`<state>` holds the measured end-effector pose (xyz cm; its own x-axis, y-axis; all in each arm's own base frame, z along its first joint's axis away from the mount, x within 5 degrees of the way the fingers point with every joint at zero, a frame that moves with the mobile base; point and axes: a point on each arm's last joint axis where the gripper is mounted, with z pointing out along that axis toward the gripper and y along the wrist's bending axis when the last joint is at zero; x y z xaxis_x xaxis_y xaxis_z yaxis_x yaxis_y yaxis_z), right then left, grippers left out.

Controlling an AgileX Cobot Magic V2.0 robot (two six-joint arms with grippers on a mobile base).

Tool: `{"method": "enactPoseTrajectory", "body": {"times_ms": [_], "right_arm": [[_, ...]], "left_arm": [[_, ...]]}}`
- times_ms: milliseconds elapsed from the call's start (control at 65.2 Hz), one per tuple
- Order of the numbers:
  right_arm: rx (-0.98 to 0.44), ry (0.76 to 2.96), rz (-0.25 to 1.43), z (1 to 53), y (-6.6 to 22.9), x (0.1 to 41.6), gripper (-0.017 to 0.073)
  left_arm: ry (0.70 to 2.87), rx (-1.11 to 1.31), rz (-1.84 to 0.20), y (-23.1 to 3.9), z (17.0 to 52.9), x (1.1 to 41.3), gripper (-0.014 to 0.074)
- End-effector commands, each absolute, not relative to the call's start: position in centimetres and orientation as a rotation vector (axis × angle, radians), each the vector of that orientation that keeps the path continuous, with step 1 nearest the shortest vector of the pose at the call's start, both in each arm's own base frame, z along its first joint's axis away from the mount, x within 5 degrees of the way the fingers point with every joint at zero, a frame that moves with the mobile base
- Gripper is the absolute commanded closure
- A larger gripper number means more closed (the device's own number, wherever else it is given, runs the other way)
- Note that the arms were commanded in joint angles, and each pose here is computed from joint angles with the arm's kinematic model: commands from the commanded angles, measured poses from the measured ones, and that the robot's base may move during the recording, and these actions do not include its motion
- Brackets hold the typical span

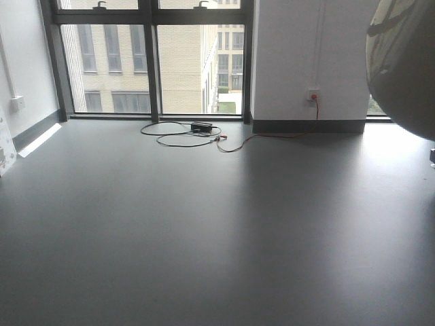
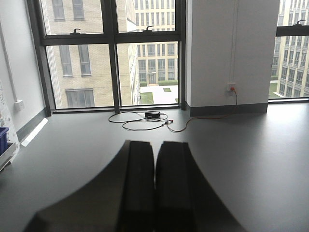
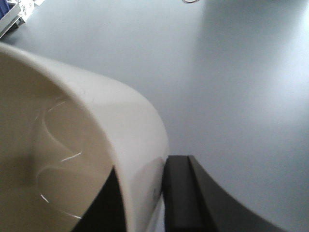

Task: Move white bin to right shelf second layer
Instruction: 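Turn the base toward the roller shelf with blue crates, then approach the roller shelf holding the bin beside its second layer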

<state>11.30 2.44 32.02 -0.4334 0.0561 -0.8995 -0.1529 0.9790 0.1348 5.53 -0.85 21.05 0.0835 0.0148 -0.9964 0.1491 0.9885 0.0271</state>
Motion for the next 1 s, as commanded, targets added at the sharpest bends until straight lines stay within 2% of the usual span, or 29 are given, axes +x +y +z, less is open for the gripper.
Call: {"method": "enactPoseTrajectory", "body": {"times_ms": [0, 982], "right_arm": [[-0.058, 1.876, 0.245, 33.88, 2.41, 11.60, 0.0535], [-0.058, 1.876, 0.245, 33.88, 2.41, 11.60, 0.0535]], "left_arm": [[1.420, 0.115, -0.110, -0.80, 20.78, 5.50, 0.0509], [1.420, 0.115, -0.110, -0.80, 20.78, 5.50, 0.0509]]}}
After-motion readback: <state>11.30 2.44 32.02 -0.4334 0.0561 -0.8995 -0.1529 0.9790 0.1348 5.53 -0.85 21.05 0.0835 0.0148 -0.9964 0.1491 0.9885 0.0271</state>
